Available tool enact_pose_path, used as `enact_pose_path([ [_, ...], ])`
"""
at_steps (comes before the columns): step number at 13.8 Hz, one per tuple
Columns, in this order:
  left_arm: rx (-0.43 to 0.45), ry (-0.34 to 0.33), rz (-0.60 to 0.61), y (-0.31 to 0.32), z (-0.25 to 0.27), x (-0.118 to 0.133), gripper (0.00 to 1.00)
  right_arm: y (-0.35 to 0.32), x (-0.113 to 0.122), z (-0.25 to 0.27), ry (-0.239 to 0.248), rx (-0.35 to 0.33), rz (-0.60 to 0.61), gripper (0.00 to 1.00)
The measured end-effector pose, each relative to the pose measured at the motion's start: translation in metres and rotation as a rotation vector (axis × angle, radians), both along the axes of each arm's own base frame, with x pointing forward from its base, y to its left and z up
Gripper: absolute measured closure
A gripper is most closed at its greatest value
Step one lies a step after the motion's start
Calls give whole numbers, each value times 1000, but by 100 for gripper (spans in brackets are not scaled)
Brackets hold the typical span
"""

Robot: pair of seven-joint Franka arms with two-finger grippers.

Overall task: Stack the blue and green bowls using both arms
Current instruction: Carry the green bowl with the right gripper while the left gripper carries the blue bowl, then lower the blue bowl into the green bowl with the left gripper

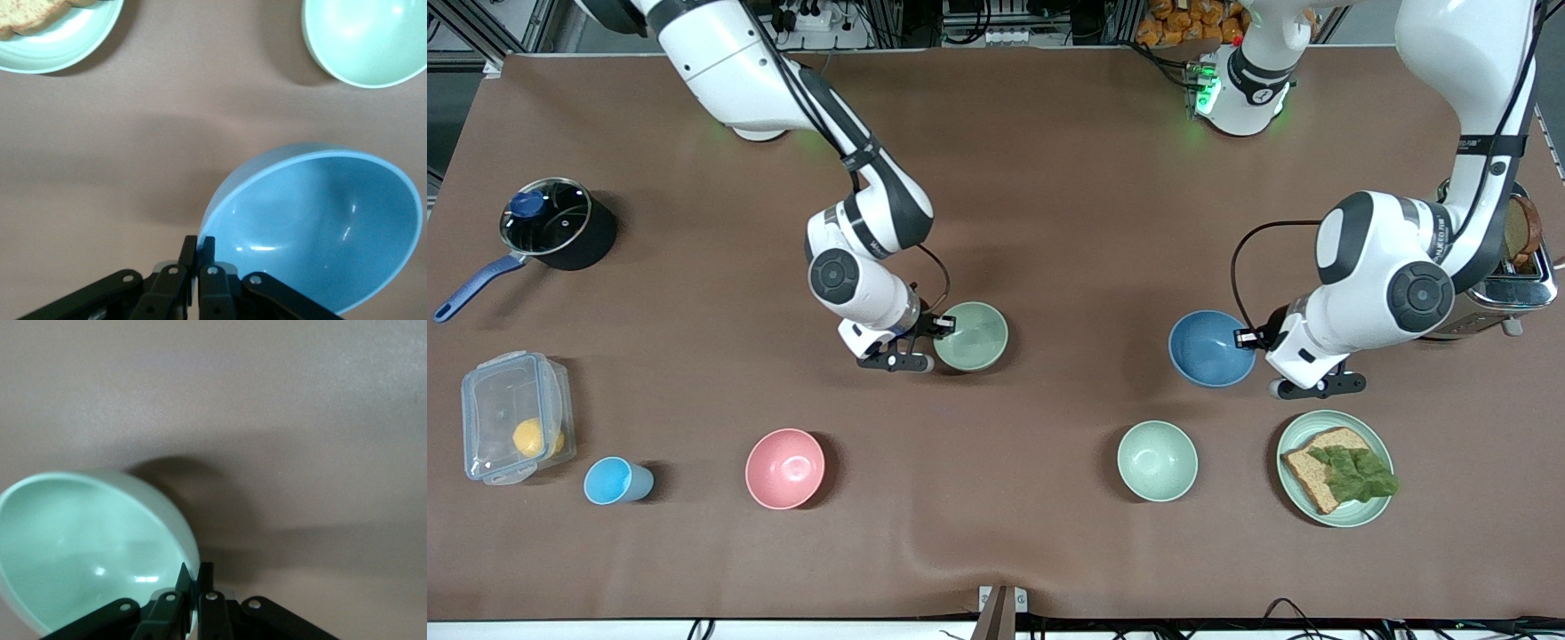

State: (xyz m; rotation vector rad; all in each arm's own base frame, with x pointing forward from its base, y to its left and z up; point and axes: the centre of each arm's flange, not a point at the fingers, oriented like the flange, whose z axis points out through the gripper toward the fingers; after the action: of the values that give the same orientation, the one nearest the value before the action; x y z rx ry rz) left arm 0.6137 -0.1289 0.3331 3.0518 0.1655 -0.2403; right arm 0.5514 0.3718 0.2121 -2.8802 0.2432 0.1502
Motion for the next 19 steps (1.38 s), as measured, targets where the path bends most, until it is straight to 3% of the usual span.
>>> enact_pose_path([
  [5,-27,-12,50,-54,19,-7,96,-31,31,54,18,10,-98,38],
  [9,-58,-22,135,-119,45,-20,96,-79,54,88,80,3,-361,0],
  [13,-84,13,287,-219,51,-36,96,-77,53,66,186,-37,-669,0],
  [16,-101,69,381,-285,28,-46,96,-77,51,37,236,-70,-764,0],
  [19,-118,96,462,-320,2,-52,96,-72,50,12,242,-79,-813,0],
])
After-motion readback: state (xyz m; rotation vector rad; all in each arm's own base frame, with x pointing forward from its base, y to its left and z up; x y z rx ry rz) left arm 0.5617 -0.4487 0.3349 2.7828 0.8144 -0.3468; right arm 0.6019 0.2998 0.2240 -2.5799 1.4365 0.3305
